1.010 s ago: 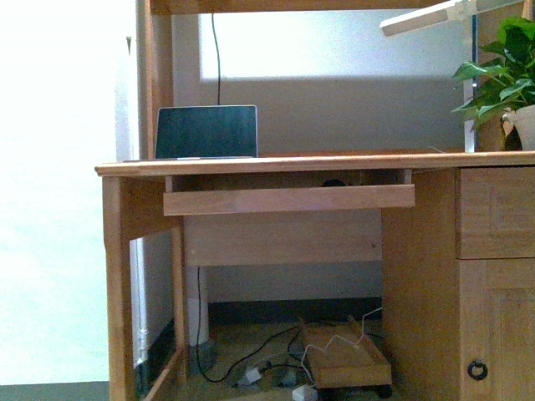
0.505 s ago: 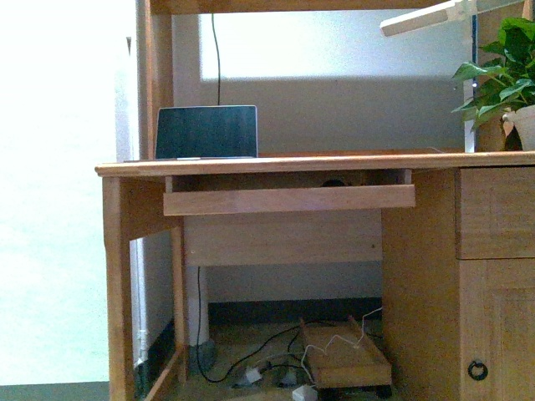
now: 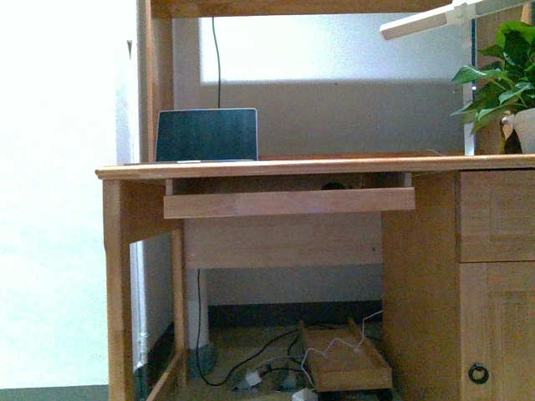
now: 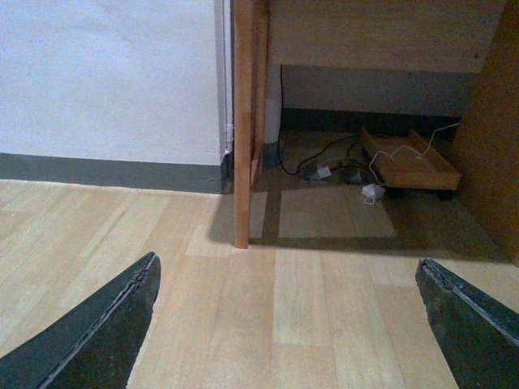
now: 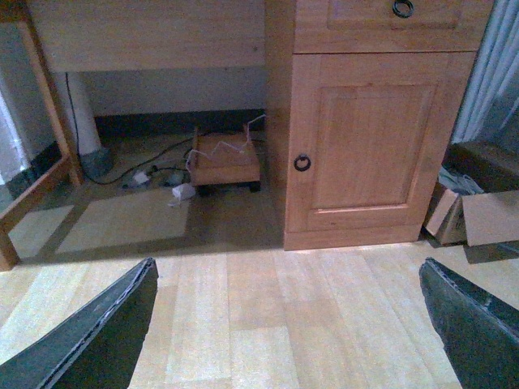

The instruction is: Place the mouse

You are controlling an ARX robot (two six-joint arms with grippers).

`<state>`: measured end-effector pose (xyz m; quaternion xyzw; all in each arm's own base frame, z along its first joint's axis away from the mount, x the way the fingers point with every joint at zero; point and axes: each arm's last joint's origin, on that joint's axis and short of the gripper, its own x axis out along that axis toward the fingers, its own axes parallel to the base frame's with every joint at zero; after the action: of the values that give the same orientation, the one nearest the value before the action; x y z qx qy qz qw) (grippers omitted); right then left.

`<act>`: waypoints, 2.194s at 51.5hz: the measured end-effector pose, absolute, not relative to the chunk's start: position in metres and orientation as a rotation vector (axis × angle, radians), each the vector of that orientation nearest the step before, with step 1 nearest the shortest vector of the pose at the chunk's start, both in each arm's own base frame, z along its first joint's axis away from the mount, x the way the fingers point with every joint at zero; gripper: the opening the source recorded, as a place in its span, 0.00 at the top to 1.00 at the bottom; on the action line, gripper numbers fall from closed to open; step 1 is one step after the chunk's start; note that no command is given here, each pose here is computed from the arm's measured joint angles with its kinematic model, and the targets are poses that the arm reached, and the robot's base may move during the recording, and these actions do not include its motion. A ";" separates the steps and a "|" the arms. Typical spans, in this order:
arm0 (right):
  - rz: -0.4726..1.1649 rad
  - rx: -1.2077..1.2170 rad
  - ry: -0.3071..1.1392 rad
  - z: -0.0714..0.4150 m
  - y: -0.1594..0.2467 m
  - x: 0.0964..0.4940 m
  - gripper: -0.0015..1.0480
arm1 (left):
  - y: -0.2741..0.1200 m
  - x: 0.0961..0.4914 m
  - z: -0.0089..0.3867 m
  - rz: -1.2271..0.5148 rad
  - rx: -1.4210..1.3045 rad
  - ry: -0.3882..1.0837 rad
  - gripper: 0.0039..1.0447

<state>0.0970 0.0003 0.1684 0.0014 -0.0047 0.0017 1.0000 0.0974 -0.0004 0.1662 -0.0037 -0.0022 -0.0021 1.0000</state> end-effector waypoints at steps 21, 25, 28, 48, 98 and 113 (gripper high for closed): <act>0.003 0.003 -0.009 0.168 0.000 0.097 0.07 | 0.000 0.097 0.166 -0.004 -0.007 -0.004 0.07; 0.003 0.003 -0.009 0.168 0.000 0.097 0.07 | 0.000 0.097 0.166 -0.004 -0.007 -0.004 0.07; 0.003 0.003 -0.009 0.168 0.000 0.097 0.07 | 0.000 0.097 0.166 -0.004 -0.007 -0.004 0.07; 0.003 0.003 -0.010 0.168 0.000 0.097 0.07 | 0.000 0.097 0.166 -0.004 -0.007 -0.004 0.07; 0.003 0.002 -0.010 0.168 0.000 0.097 0.07 | 0.000 0.097 0.166 -0.004 -0.007 -0.006 0.07; 0.003 0.003 -0.010 0.168 0.000 0.097 0.07 | 0.005 0.115 0.163 -0.160 -0.044 0.257 0.07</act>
<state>0.0969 0.0003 0.1685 0.0014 -0.0052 0.0015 1.0000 0.1150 0.0048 0.1628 -0.0217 0.1280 -0.0799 0.9883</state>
